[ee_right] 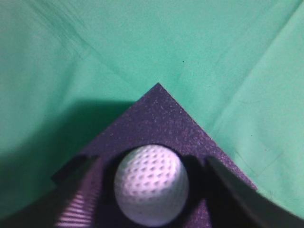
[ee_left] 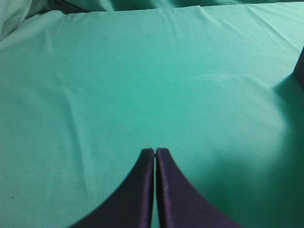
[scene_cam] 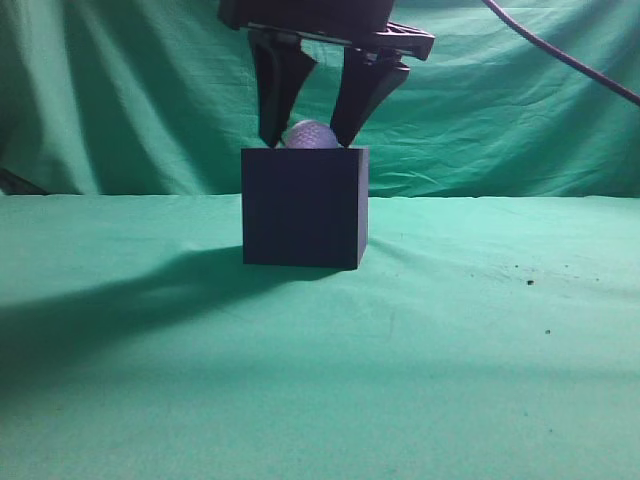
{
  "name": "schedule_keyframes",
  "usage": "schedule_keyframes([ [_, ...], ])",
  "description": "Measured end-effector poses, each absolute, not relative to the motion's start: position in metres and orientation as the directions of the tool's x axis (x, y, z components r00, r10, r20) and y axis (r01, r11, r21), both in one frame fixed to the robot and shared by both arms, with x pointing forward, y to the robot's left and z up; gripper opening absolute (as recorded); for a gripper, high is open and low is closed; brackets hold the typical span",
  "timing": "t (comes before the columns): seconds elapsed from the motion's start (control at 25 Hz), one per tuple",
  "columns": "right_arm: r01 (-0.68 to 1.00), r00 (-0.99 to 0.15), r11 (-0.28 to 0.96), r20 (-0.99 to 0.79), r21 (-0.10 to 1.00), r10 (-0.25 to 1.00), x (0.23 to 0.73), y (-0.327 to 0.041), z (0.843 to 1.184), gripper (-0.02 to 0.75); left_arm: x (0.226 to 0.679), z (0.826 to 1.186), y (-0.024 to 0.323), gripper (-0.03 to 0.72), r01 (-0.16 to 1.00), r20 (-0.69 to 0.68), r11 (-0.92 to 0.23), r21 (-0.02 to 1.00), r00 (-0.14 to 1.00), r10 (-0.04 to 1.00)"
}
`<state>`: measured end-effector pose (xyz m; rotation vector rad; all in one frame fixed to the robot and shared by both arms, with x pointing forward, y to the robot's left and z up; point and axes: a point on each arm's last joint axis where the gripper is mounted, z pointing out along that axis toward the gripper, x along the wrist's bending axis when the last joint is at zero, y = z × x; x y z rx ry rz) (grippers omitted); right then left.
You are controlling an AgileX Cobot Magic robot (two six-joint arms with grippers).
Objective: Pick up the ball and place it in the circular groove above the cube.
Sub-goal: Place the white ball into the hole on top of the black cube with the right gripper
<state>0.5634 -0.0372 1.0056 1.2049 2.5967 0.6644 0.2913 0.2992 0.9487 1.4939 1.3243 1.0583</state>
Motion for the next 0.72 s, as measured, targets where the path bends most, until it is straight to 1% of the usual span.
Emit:
schedule_keyframes([
  [0.04,0.672,-0.647,0.566,0.005,0.478,0.763,0.563,-0.037,1.006,0.482,0.291,0.949,0.299,0.0,0.272,0.054,-0.074,0.959,0.079,0.995],
  [0.12,0.673,-0.648,0.57,0.005,0.472,0.761,0.564,-0.036,1.009,0.547,0.291,0.949,0.299,0.0,0.272,0.054,-0.074,0.959,0.079,0.995],
  [0.2,0.676,-0.649,0.574,0.006,0.462,0.76,0.565,-0.036,1.018,0.539,0.291,0.949,0.299,0.0,0.272,0.054,-0.074,0.959,0.079,0.995],
  [0.28,0.677,-0.651,0.577,0.006,0.458,0.759,0.565,-0.035,1.036,0.539,0.291,0.949,0.299,0.0,0.272,0.054,-0.074,0.959,0.079,0.995],
  [0.32,0.678,-0.652,0.579,0.007,0.452,0.758,0.564,-0.036,1.045,0.448,0.291,0.949,0.299,0.0,0.272,0.054,-0.074,0.959,0.079,0.995],
  [0.36,0.678,-0.652,0.579,0.007,0.452,0.758,0.564,-0.036,1.045,0.448,0.291,0.949,0.299,0.0,0.272,0.054,-0.074,0.959,0.079,0.995],
  [0.4,0.678,-0.653,0.58,0.007,0.452,0.758,0.561,-0.038,1.057,0.386,0.291,0.949,0.299,0.0,0.272,0.054,-0.074,0.959,0.079,0.995],
  [0.44,0.676,-0.653,0.575,0.013,0.461,0.758,0.554,-0.043,1.08,0.211,0.291,0.949,0.299,0.0,0.272,0.054,-0.074,0.959,0.079,0.995],
  [0.48,0.672,-0.652,0.568,0.016,0.474,0.758,0.548,-0.048,1.093,0.125,0.291,0.949,0.299,0.0,0.272,0.054,-0.074,0.959,0.079,0.995],
  [0.6,0.654,-0.653,0.547,0.024,0.523,0.757,0.528,-0.063,1.132,0.0,0.291,0.949,0.299,0.0,0.272,0.054,-0.074,0.959,0.079,0.995],
  [0.72,0.655,-0.635,0.525,0.019,0.543,0.772,0.507,-0.081,1.162,0.0,0.291,0.949,0.299,0.0,0.272,0.054,-0.074,0.959,0.079,0.995],
])
